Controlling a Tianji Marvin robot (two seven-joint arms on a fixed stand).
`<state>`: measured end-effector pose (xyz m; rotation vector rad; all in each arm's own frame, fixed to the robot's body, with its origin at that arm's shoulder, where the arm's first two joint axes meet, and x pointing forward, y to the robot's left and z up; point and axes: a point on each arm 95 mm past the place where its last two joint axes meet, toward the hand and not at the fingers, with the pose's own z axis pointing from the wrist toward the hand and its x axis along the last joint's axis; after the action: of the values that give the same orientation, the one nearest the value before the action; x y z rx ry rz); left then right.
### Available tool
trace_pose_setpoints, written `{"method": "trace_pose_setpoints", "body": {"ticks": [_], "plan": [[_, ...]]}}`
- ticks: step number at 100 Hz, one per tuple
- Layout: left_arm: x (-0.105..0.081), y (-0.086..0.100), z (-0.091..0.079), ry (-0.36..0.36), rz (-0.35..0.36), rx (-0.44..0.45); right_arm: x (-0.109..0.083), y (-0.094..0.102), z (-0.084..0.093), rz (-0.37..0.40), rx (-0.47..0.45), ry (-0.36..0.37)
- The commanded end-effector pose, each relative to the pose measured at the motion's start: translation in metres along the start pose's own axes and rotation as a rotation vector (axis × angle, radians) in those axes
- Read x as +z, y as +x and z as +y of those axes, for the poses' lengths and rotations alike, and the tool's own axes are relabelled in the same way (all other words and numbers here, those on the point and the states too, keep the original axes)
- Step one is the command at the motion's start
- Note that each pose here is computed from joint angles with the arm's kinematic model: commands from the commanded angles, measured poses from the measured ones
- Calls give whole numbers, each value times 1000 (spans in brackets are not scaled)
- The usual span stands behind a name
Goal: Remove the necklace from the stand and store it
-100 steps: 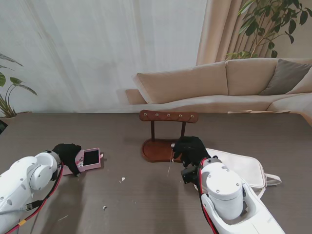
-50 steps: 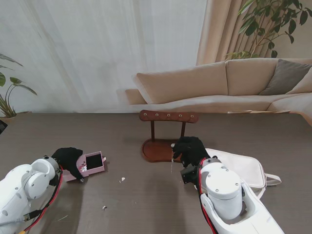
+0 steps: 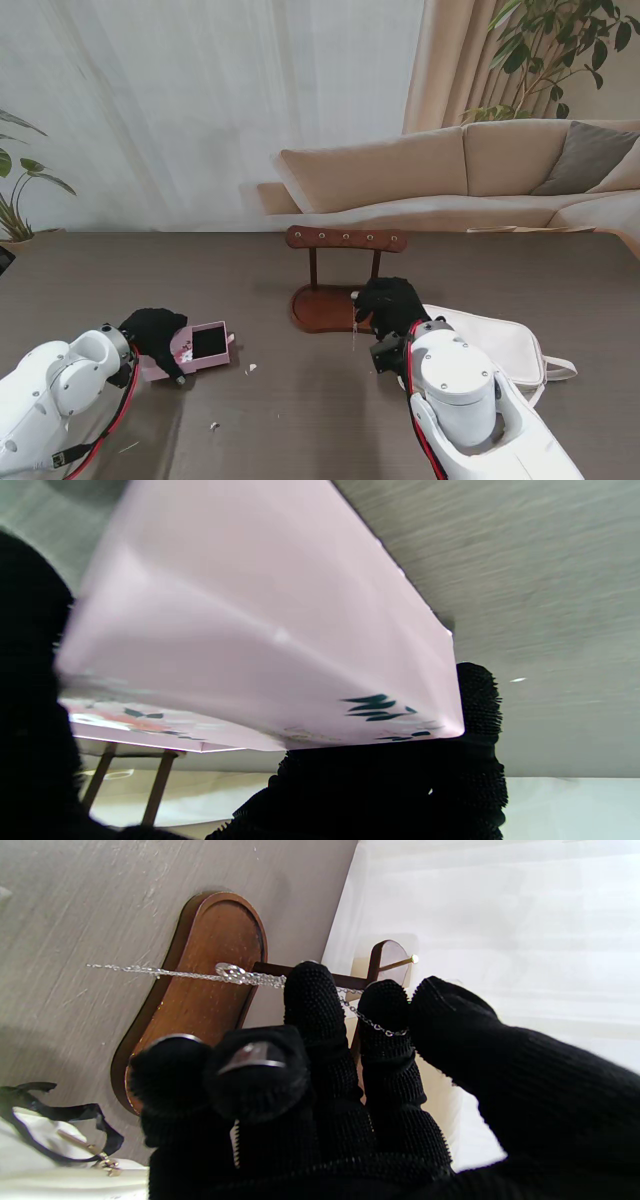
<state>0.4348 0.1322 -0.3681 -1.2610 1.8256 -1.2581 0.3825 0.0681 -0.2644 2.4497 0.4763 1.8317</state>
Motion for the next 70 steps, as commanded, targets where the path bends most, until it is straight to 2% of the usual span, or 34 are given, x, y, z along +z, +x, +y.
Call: {"method": "trace_pose_setpoints", "body": {"ticks": [1,35,70], "plan": [[5,15,-12,22,45,3,0,4,-4,6,4,17],[14,51,-47,80,185,27,0,23,-10,44,-5,22],[29,87,-63,100,292,41,-6,48,-23,94,-13,46]]}}
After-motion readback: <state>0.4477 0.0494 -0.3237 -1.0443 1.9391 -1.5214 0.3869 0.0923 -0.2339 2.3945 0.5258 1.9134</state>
